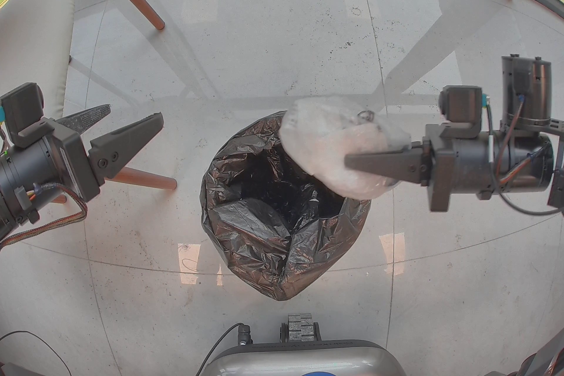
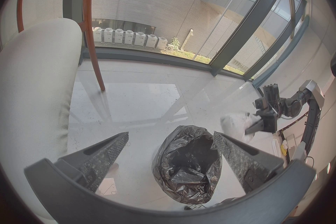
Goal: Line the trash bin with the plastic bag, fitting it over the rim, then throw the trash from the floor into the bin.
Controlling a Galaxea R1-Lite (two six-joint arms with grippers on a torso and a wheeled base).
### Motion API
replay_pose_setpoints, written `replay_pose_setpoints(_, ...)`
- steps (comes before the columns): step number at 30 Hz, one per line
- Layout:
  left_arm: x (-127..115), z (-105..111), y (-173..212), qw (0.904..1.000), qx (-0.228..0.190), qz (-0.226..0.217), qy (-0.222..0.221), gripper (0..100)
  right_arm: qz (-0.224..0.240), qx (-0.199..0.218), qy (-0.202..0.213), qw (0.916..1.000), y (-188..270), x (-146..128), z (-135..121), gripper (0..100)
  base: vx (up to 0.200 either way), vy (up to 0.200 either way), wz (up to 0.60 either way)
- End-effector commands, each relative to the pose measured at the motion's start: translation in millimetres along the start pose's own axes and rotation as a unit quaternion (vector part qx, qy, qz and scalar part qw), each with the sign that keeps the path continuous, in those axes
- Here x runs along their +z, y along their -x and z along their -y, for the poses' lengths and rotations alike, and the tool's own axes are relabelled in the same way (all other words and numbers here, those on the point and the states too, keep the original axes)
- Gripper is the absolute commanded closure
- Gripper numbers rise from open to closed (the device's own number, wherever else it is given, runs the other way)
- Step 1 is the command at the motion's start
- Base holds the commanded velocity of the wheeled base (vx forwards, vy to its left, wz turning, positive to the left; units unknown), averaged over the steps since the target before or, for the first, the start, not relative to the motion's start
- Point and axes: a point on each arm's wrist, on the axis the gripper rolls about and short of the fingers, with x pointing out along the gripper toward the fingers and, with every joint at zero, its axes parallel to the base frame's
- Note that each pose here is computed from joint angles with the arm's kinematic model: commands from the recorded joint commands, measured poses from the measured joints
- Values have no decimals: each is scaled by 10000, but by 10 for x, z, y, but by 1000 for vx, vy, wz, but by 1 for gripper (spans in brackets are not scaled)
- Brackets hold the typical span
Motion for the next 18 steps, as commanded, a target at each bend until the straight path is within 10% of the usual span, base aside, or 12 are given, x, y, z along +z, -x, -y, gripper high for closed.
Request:
replay_pose_setpoints(1,25,-1,-15,10000,12,35,2,0,-381,224,-154,9989,-341,-203,50,100,0,0,0)
replay_pose_setpoints(2,29,-1,-15,10000,12,43,2,0,-404,236,-162,9988,-345,-212,42,100,0,0,0)
replay_pose_setpoints(3,29,-1,-15,10000,12,43,2,0,-431,241,-179,9986,-341,-222,40,0,0,0,0)
replay_pose_setpoints(11,82,4,7,9999,-7,150,3,0,-344,15,-246,9991,-202,-237,48,0,0,0,0)
replay_pose_setpoints(18,378,-4,222,9964,250,811,38,0,741,-1519,-174,9855,692,31,49,0,0,0,0)
